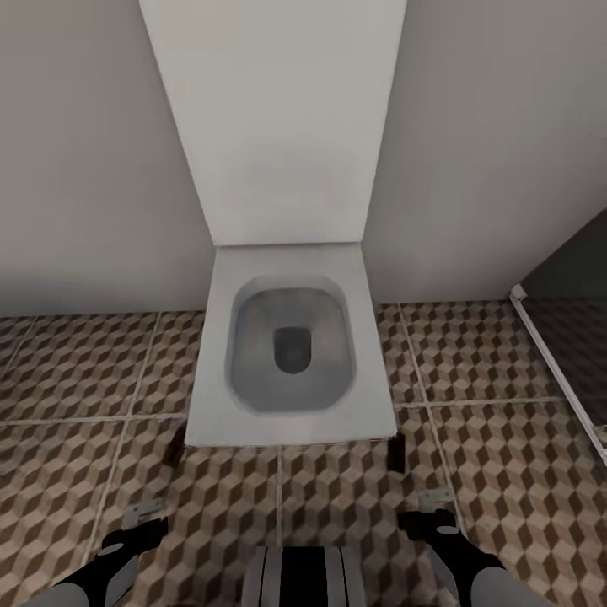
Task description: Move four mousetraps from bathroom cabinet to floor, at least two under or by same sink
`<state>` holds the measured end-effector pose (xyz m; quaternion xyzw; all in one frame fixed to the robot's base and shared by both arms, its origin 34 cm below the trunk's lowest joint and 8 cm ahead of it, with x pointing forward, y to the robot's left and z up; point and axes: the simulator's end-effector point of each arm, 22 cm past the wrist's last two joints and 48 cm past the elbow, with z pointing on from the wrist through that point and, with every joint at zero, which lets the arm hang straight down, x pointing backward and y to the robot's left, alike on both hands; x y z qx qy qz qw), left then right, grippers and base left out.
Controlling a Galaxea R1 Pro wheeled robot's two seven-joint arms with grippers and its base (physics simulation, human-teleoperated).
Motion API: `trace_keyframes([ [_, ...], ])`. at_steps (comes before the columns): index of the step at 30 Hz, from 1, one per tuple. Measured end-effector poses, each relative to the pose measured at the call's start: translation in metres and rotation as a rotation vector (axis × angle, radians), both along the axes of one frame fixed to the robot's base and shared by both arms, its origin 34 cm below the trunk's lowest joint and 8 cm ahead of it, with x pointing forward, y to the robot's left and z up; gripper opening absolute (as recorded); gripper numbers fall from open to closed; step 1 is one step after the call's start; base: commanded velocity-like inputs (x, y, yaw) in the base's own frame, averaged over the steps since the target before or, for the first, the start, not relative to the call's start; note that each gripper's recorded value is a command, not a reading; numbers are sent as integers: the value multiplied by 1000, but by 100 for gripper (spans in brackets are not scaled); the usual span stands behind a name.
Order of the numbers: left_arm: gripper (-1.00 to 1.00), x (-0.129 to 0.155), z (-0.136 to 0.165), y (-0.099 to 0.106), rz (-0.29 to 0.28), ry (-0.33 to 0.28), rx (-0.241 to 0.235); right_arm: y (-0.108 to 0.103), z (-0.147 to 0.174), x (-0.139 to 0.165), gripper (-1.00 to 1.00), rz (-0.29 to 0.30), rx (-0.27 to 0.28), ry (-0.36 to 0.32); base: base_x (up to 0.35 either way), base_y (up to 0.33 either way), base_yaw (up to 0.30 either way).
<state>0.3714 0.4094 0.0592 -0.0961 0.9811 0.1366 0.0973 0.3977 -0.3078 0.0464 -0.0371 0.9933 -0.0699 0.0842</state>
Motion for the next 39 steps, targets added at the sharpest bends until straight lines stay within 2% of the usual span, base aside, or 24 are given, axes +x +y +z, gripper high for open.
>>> trace_keyframes([
  [39,100,1,0,0,-1,-4,0,0,0,0,100,0,0,-1,-333,0,0],
])
